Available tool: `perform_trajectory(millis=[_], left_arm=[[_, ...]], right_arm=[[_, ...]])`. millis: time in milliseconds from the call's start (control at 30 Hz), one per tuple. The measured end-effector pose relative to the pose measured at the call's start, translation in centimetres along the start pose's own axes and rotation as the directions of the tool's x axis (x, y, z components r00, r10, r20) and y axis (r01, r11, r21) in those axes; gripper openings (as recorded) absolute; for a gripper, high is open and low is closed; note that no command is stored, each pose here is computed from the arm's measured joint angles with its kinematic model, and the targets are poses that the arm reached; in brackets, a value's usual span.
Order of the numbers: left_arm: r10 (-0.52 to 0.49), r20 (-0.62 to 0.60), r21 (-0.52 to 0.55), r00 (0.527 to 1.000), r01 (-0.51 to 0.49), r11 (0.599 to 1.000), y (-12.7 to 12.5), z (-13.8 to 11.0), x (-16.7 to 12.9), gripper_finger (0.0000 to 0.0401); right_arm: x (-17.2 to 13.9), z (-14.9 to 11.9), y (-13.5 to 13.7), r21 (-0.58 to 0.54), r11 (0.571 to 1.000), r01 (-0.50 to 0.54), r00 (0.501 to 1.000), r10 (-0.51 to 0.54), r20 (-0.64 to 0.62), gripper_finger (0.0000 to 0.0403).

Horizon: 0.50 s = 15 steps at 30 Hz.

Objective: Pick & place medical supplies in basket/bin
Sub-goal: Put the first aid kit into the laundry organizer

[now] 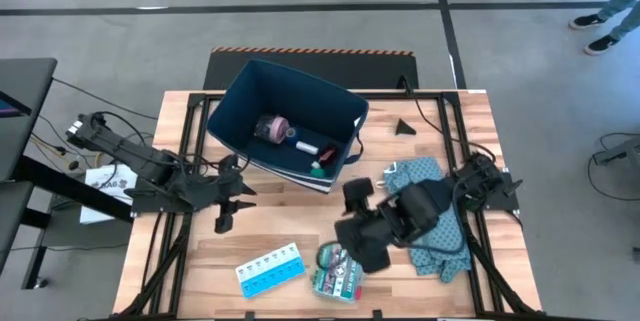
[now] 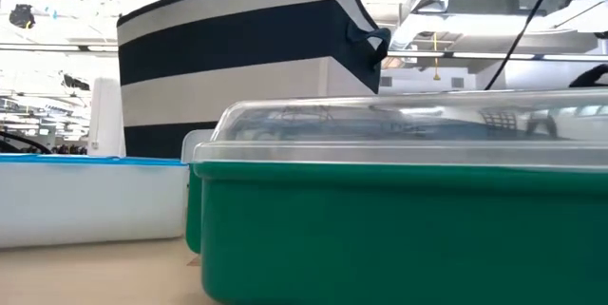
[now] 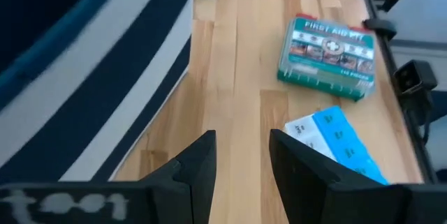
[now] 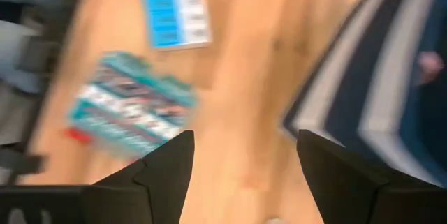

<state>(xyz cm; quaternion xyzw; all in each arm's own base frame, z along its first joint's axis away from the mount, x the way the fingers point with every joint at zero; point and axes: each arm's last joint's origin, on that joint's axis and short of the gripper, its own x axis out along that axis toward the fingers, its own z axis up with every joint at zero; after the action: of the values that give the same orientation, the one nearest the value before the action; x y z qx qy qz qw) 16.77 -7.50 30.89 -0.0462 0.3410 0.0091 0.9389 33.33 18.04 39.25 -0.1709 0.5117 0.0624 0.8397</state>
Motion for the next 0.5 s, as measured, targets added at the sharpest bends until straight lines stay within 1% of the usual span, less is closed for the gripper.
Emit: perform_trajectory(millis=[133,300,367,500], left_arm=[[0.017,-0.049,0.02,0.999,-0.016,1.0,-0.5,-0.1,1.4,0.0122],[0.035,-0.109,0.039,0.993,-0.03,0.999,-1.3,-0.3,3.6,0.0122],[0.0,-0.12,0.034,0.993,0.004,0.999,-1.7,-0.2,4.3,0.0122],[-0.117,-0.125,0.033,0.985,0.122,0.992,-2.4,0.1,4.9,0.0122]], right_arm=[[0.4,-0.4,1.6,0.013,1.0,-0.018,0.999,0.018,-0.026,0.0249],[2.2,-1.2,3.3,0.014,1.0,-0.01,0.995,0.012,-0.099,0.0249],[3.5,-1.5,3.9,0.006,1.0,-0.014,0.992,0.014,-0.126,0.0249],[5.7,-2.3,4.9,-0.008,0.999,-0.042,0.982,0.04,-0.183,0.0249]])
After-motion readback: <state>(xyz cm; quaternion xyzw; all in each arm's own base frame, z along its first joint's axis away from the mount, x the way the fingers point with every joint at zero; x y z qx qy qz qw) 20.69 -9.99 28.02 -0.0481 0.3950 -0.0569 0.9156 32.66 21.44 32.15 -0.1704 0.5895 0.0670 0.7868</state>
